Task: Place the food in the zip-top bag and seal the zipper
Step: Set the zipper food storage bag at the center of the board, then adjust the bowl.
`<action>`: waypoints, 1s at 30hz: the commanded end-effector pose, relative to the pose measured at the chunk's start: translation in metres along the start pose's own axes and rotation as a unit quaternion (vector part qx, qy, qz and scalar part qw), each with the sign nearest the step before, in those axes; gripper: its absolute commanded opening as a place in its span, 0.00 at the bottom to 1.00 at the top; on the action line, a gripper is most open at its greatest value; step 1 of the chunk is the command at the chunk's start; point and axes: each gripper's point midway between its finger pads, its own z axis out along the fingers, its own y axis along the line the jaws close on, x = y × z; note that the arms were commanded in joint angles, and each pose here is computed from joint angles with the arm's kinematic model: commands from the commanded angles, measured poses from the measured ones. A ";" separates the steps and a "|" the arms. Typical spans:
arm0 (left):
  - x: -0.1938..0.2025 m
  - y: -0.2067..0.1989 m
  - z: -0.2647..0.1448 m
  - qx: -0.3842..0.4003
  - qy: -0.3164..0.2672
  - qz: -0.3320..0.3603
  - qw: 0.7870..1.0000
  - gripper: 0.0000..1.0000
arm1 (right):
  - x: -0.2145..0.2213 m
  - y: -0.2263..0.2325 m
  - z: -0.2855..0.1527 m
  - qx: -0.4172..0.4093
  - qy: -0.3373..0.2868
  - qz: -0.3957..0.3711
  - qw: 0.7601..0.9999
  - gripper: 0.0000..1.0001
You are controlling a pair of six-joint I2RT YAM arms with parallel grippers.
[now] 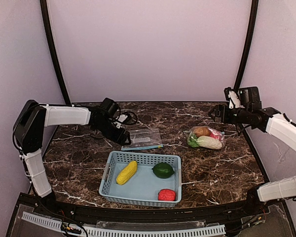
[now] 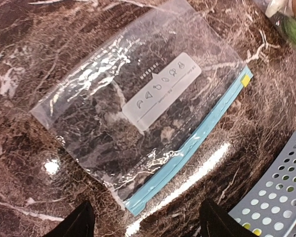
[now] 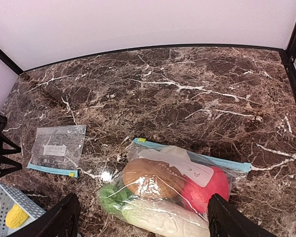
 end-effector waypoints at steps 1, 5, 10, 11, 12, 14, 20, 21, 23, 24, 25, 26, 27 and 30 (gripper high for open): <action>0.017 0.000 0.011 -0.014 0.051 0.018 0.998 0.75 | 0.000 0.003 -0.004 -0.012 -0.009 -0.004 1.000 0.87; 0.018 0.003 0.016 -0.020 0.057 0.011 0.998 0.76 | 0.001 0.004 -0.006 -0.014 -0.012 -0.004 1.000 0.87; 0.014 0.003 0.017 -0.026 0.056 0.015 0.998 0.78 | 0.003 0.003 -0.008 -0.013 -0.013 -0.005 1.000 0.88; 0.012 0.004 0.017 -0.031 0.055 0.018 0.998 0.78 | 0.003 0.003 -0.008 -0.013 -0.012 -0.004 1.000 0.88; 0.009 0.004 0.017 -0.034 0.055 0.019 0.998 0.78 | 0.003 0.004 -0.008 -0.014 -0.012 -0.005 1.000 0.88; 0.007 0.006 0.018 -0.039 0.058 0.019 0.997 0.78 | 0.002 0.004 -0.009 -0.016 -0.014 -0.005 1.000 0.88; 0.009 0.008 0.022 -0.043 0.089 0.007 0.995 0.78 | 0.000 0.005 -0.013 -0.015 -0.019 -0.008 1.000 0.88; 0.009 0.007 0.022 -0.042 0.091 0.004 0.995 0.76 | 0.000 0.005 -0.013 -0.015 -0.020 -0.008 1.000 0.88; 0.010 0.004 0.023 -0.034 0.096 -0.002 0.995 0.73 | 0.001 0.004 -0.014 -0.015 -0.018 -0.007 1.000 0.88; 0.011 0.002 0.022 -0.026 0.099 -0.004 0.995 0.71 | 0.002 0.005 -0.014 -0.016 -0.018 -0.006 1.000 0.88; 0.012 0.001 0.022 -0.023 0.101 -0.006 0.995 0.70 | 0.002 0.006 -0.015 -0.018 -0.019 -0.006 1.000 0.88; 0.014 -0.003 0.021 -0.015 0.105 -0.006 0.994 0.68 | 0.002 0.007 -0.016 -0.021 -0.018 -0.005 1.000 0.88; 0.014 -0.005 0.021 -0.011 0.104 -0.006 0.994 0.67 | 0.003 0.008 -0.017 -0.025 -0.018 -0.004 1.000 0.88; 0.016 -0.019 0.020 0.020 0.097 -0.014 0.995 0.66 | 0.003 0.012 -0.020 -0.036 -0.020 -0.002 0.999 0.88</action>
